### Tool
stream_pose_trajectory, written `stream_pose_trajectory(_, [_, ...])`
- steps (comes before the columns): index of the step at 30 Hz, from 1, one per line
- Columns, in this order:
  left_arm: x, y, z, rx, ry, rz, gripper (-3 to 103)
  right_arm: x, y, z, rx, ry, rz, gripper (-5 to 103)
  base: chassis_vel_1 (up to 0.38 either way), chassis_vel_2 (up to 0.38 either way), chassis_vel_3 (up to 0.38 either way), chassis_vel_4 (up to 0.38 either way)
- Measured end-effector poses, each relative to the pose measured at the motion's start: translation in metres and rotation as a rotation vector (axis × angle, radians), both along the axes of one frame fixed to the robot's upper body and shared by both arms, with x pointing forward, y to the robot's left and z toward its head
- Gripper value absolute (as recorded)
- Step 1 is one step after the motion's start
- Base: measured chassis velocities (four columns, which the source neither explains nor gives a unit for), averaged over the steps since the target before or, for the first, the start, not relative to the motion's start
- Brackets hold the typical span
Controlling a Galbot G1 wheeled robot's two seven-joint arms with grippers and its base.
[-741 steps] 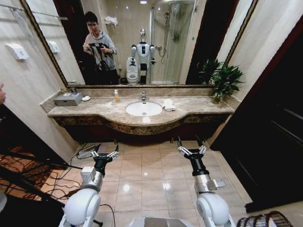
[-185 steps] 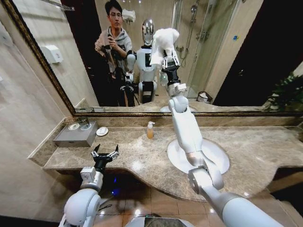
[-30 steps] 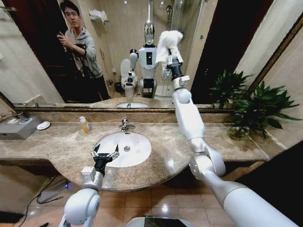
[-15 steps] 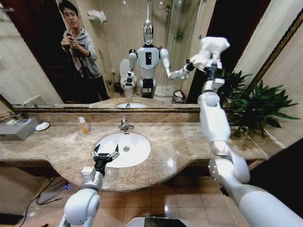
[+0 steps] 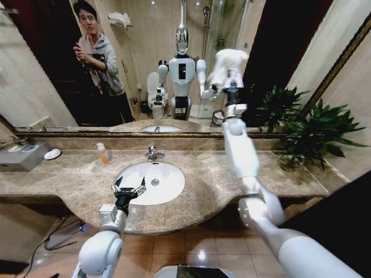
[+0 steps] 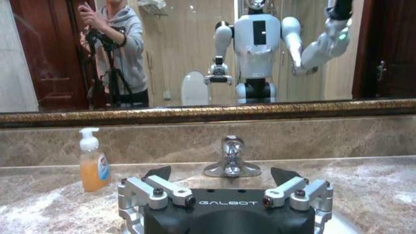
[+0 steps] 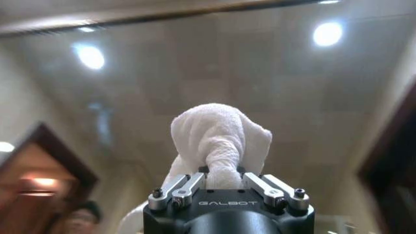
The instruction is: Pick up the towel from the sink counter and wipe the mirror surface.
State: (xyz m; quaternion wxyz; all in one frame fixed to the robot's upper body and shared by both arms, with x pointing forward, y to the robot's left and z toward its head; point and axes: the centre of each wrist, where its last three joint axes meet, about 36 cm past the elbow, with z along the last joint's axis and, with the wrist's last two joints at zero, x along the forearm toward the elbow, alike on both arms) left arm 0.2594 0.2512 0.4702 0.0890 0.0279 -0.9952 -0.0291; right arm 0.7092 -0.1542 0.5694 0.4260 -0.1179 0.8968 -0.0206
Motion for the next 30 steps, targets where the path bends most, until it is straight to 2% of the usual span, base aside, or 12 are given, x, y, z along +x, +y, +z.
stream_pose_trajectory(6, [0.000,0.000,0.000,0.000,0.000,0.000,100,-0.003,-0.010,-0.017,0.002,0.013,-0.008,15,0.000,0.000,0.000,0.000])
stream_pose_trajectory(8, [0.000,0.000,0.000,0.000,0.000,0.000,100,0.000,-0.044,-0.020,0.071,0.027,-0.081,15,0.000,0.000,0.000,0.000])
stream_pose_trajectory(9, [0.000,0.000,0.000,0.000,0.000,0.000,100,0.000,-0.044,-0.020,0.071,0.027,-0.081,15,0.000,0.000,0.000,0.000])
stream_pose_trajectory(11, [0.000,0.000,0.000,0.000,0.000,0.000,100,0.002,-0.099,-0.018,0.145,0.034,-0.188,15,0.000,0.000,0.000,0.000])
stream_pose_trajectory(13, [0.000,0.000,0.000,0.000,0.000,0.000,100,0.002,-0.116,-0.017,0.161,0.033,-0.217,15,0.000,0.000,0.000,0.000])
stream_pose_trajectory(16, [0.000,0.000,0.000,0.000,0.000,0.000,100,-0.005,-0.181,-0.013,0.204,0.039,-0.339,15,0.000,0.000,0.000,0.000])
stream_pose_trajectory(18, [0.000,0.000,0.000,0.000,0.000,0.000,100,-0.007,-0.190,-0.014,0.207,0.046,-0.355,15,0.000,0.000,0.000,0.000])
stream_pose_trajectory(20, [0.000,0.000,0.000,0.000,0.000,0.000,100,-0.008,-0.190,-0.018,0.206,0.054,-0.356,15,0.000,0.000,0.000,0.000])
stream_pose_trajectory(24, [0.000,0.000,0.000,0.000,0.000,0.000,100,-0.006,-0.153,-0.031,0.182,0.069,-0.311,15,0.000,0.000,0.000,0.000])
stream_pose_trajectory(26, [0.000,0.000,0.000,0.000,0.000,0.000,100,-0.003,-0.110,-0.040,0.153,0.070,-0.246,15,0.000,0.000,0.000,0.000])
stream_pose_trajectory(28, [0.000,0.000,0.000,0.000,0.000,0.000,100,-0.003,-0.096,-0.043,0.138,0.070,-0.221,15,0.000,0.000,0.000,0.000])
stream_pose_trajectory(30, [0.000,0.000,0.000,0.000,0.000,0.000,100,-0.003,-0.041,-0.056,0.113,0.078,-0.127,15,0.000,0.000,0.000,0.000])
